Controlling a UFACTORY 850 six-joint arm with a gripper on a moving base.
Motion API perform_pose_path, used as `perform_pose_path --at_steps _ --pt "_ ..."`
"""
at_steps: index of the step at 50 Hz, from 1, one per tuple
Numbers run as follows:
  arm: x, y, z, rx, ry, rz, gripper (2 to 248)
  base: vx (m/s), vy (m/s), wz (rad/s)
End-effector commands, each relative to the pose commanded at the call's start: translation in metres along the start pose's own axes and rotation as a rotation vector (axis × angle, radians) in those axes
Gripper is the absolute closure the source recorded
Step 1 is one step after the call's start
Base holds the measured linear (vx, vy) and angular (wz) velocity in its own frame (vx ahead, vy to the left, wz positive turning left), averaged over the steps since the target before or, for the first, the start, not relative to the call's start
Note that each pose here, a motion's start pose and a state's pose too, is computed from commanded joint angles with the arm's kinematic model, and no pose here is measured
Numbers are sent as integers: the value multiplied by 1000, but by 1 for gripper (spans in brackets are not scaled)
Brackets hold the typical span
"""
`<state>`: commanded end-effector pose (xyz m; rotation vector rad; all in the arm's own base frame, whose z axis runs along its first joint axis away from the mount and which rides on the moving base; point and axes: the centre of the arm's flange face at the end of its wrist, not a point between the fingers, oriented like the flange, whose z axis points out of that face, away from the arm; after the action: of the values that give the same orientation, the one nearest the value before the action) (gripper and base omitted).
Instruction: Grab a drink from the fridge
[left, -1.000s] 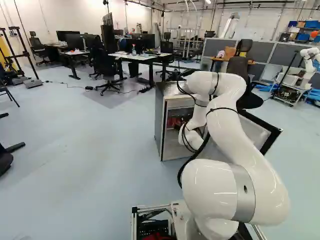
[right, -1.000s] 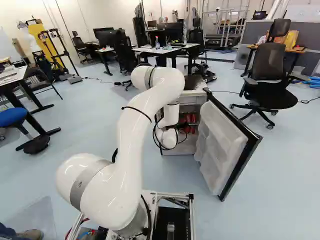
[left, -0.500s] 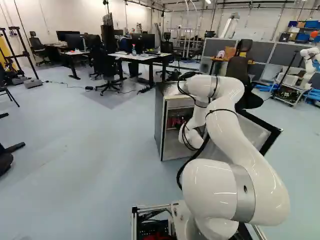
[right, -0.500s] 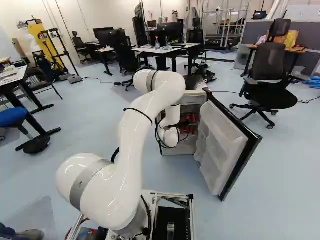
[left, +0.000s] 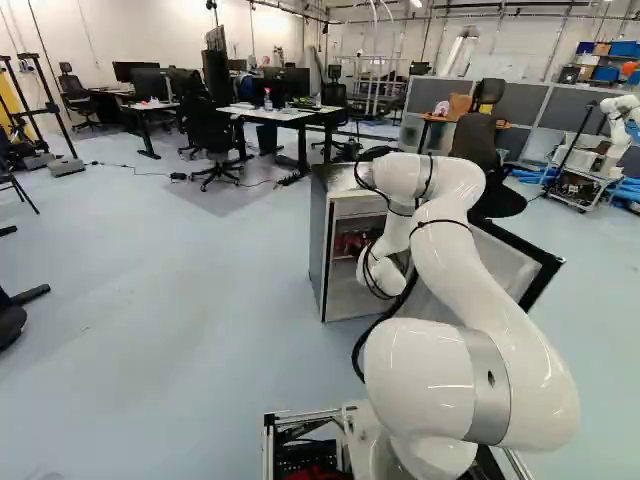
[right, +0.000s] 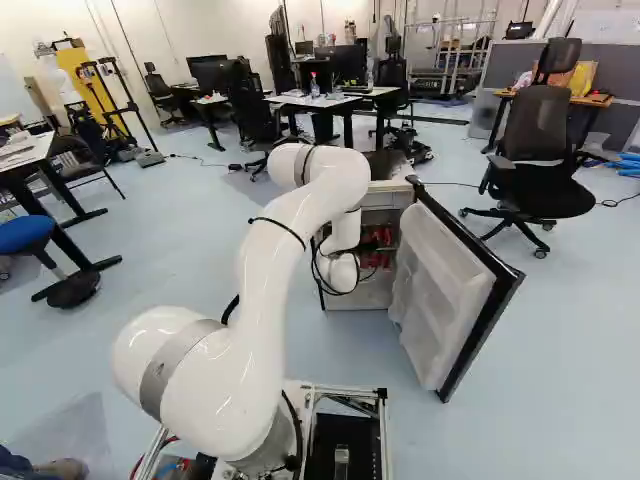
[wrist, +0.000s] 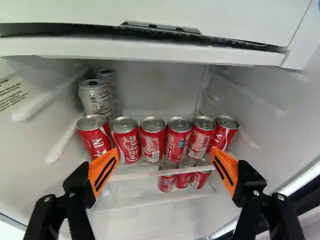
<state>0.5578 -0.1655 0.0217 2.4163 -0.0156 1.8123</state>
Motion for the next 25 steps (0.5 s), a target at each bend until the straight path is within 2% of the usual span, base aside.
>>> perform_pose_path --at_steps 11,23,25 --pt "-1 0 0 1 -8 6 3 0 0 0" --pt "-1 0 0 0 -8 107 3 0 0 0" --pt "-1 0 0 0 -8 107 3 0 0 0"
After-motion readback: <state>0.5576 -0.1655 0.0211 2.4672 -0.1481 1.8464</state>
